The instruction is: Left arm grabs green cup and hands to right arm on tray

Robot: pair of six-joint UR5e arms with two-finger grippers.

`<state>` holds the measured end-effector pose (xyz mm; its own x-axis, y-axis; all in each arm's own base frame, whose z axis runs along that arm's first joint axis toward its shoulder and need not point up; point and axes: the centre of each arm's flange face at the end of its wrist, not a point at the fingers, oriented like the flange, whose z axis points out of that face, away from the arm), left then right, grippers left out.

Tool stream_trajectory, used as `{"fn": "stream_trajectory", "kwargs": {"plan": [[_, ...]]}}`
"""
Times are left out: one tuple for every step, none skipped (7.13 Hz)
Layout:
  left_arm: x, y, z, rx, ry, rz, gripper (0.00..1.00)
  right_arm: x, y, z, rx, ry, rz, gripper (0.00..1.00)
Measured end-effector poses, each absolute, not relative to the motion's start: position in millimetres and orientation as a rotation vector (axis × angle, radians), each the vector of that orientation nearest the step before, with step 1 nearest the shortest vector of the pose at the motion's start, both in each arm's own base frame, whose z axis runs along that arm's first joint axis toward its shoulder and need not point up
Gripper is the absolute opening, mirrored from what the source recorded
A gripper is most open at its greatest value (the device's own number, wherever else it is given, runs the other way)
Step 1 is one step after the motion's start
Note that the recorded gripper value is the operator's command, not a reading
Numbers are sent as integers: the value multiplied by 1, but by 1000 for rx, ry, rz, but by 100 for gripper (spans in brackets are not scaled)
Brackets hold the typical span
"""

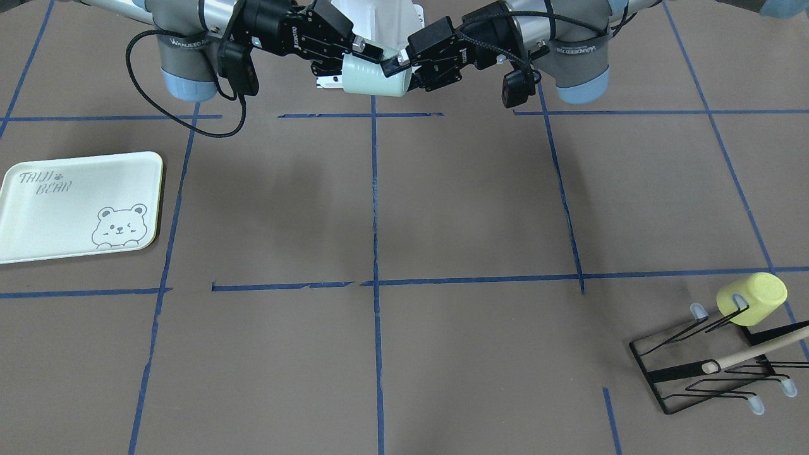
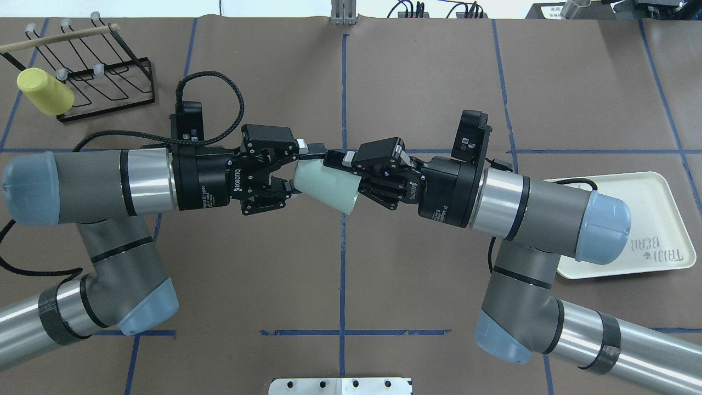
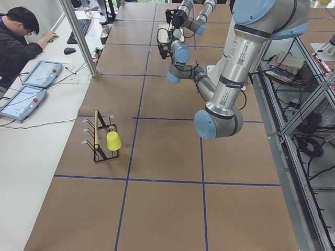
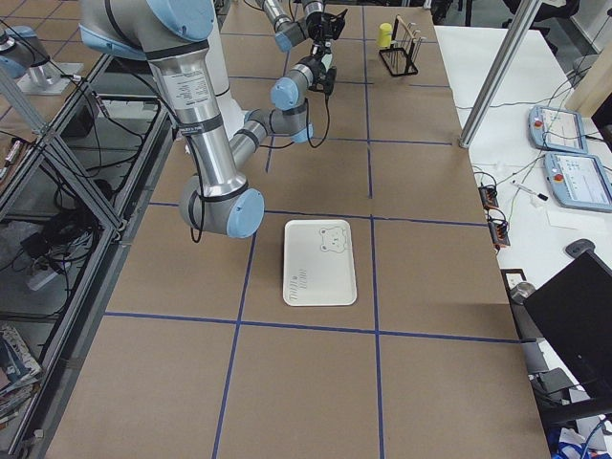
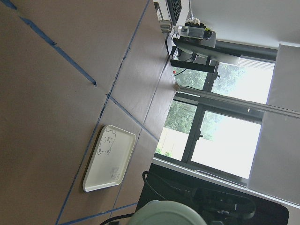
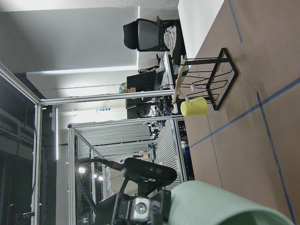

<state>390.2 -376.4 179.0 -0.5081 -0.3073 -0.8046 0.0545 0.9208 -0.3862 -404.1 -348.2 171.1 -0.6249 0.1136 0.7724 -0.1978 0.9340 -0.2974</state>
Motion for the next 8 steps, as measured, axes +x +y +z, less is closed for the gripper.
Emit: {"fn": "stream_trajectory", "kwargs": {"plan": [[390, -377, 180, -181, 2057, -450, 100, -404, -348, 171, 60, -2201, 448, 0], [390, -378, 179, -179, 2054, -455, 100, -404, -348, 171, 60, -2200, 447, 0], [390, -380, 180, -179, 2050, -459, 100, -403, -348, 171, 60, -2203, 444, 0], [391, -381, 182, -177, 2045, -462, 100, -403, -347, 170, 60, -2207, 441, 0], [391, -384, 183, -171, 2040, -468, 100, -402, -347, 170, 59, -2210, 438, 0], [388, -391, 186, -157, 2033, -484, 100, -402, -346, 170, 55, -2210, 435, 0], [383, -404, 190, -130, 2020, -510, 100, -403, -346, 173, 54, -2199, 434, 0], [378, -422, 198, -94, 1983, -554, 100, -407, -348, 178, 73, -2152, 421, 0]]}}
